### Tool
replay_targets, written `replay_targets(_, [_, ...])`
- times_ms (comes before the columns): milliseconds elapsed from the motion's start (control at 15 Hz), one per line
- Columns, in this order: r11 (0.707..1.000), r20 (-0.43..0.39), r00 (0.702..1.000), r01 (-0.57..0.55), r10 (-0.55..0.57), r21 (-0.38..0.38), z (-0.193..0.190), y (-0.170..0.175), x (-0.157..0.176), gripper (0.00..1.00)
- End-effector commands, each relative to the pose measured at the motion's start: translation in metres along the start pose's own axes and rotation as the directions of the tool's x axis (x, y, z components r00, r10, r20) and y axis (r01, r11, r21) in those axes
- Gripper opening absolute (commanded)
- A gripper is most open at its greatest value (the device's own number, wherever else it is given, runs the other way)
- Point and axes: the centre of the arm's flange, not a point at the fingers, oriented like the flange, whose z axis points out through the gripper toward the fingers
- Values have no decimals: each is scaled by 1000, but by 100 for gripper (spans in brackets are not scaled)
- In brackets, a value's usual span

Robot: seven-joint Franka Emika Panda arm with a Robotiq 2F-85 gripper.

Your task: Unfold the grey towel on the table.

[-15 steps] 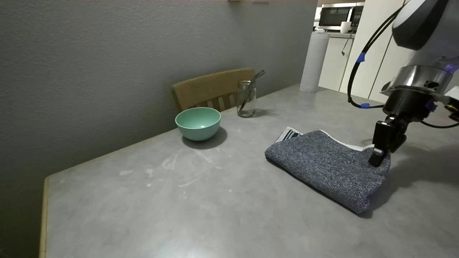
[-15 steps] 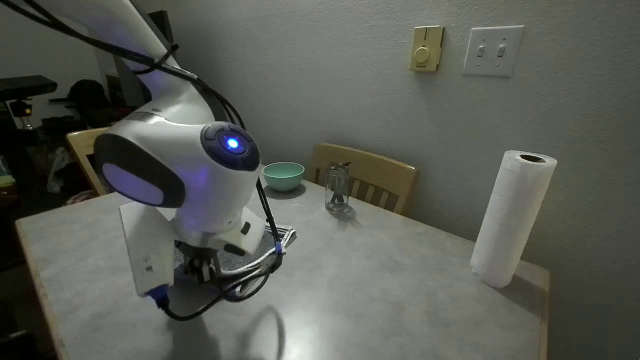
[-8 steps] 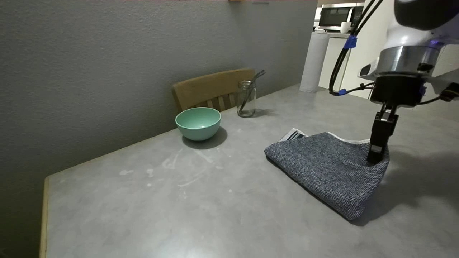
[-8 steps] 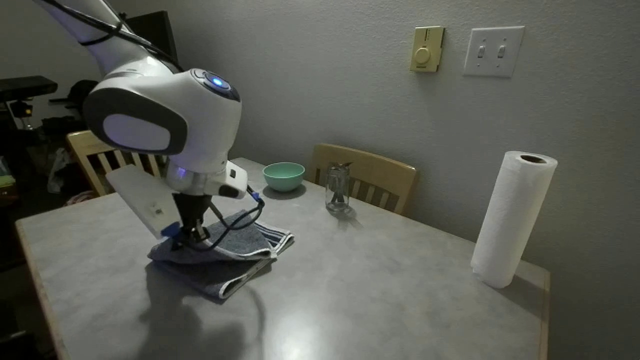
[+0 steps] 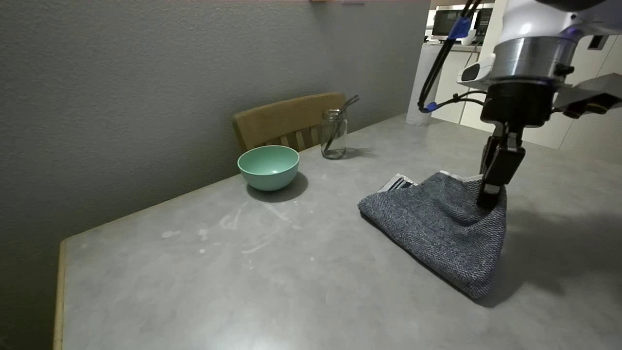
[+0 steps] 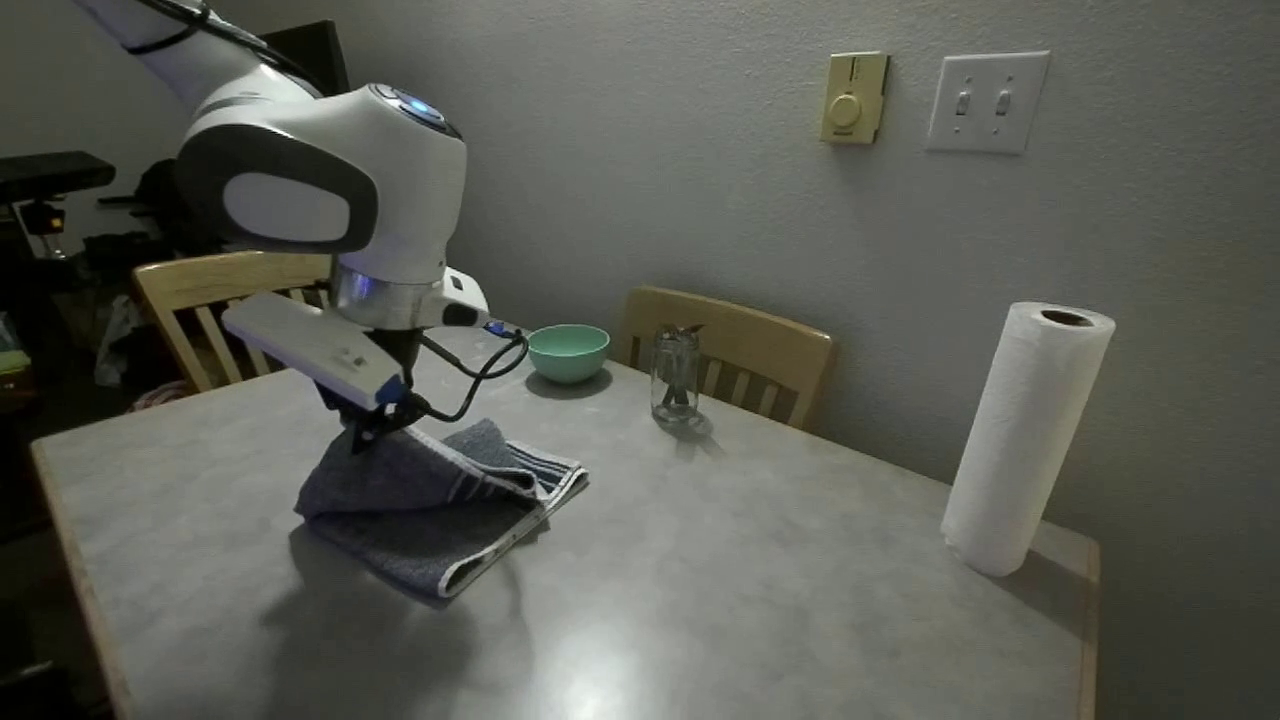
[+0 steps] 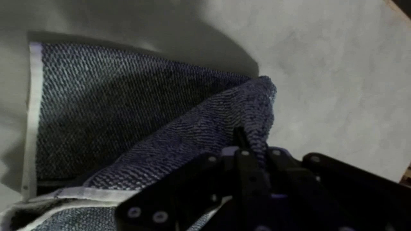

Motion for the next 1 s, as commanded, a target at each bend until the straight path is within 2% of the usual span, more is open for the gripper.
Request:
replay_targets(0, [981, -6, 988, 156, -157, 115, -7, -18, 15, 1])
replay_targets(267, [918, 27, 948, 300, -318, 259, -5, -49, 33, 1])
replay_targets(400, [885, 60, 921, 350, -385, 305, 0, -59, 39, 1])
replay_targets(667, [794, 142, 834, 436, -534, 424, 19, -64, 47, 1])
replay_targets(800, [752, 189, 789, 440, -585, 491, 31, -59, 48, 1])
replay_targets(933, [716, 219, 759, 417, -613, 561, 41, -55, 50, 1])
